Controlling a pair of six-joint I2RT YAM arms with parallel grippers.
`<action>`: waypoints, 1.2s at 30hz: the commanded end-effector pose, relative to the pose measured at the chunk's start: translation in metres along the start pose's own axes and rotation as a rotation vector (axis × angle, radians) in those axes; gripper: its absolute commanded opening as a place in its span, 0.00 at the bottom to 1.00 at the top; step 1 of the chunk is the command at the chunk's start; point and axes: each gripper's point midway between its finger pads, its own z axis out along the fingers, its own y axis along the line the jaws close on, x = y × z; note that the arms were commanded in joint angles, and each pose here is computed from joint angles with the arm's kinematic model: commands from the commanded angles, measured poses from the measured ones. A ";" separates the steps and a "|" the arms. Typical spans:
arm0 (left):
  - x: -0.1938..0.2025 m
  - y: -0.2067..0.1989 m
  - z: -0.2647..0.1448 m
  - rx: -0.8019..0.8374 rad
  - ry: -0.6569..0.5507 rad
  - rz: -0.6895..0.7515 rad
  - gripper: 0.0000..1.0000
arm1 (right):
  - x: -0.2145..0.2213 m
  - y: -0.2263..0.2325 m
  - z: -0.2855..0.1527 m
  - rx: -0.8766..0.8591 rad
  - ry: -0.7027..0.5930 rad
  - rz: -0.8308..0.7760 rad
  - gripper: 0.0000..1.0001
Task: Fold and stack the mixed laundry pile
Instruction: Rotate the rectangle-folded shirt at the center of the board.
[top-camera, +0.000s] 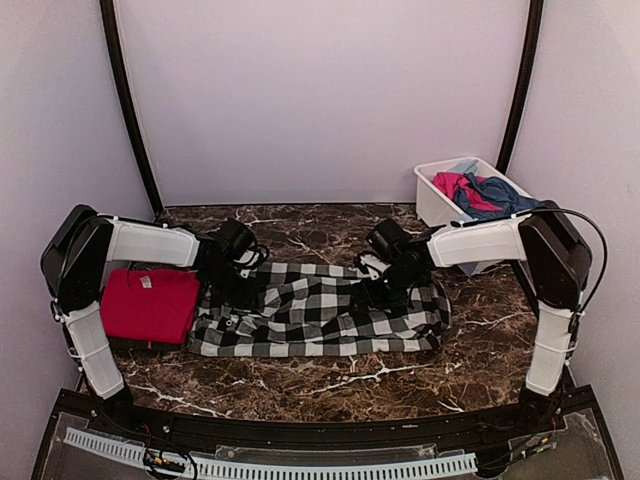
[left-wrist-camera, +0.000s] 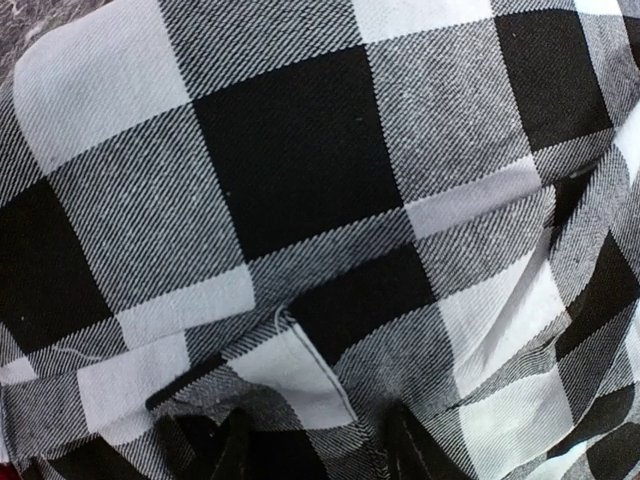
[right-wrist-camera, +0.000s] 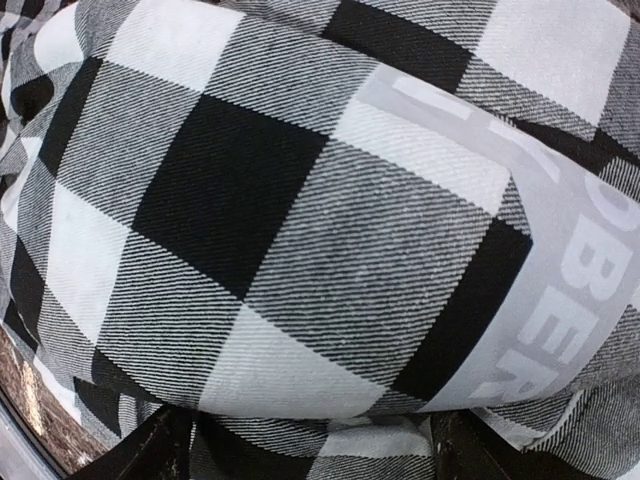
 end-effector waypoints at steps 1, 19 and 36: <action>0.025 0.021 0.007 -0.096 0.095 -0.060 0.44 | -0.016 -0.026 0.027 0.072 0.017 -0.003 0.79; -0.056 -0.003 -0.080 0.023 -0.166 -0.047 0.58 | -0.142 -0.003 -0.066 0.150 -0.226 -0.220 0.78; -0.073 0.018 0.003 -0.132 0.012 0.096 0.45 | -0.061 -0.006 -0.002 0.045 -0.083 -0.018 0.44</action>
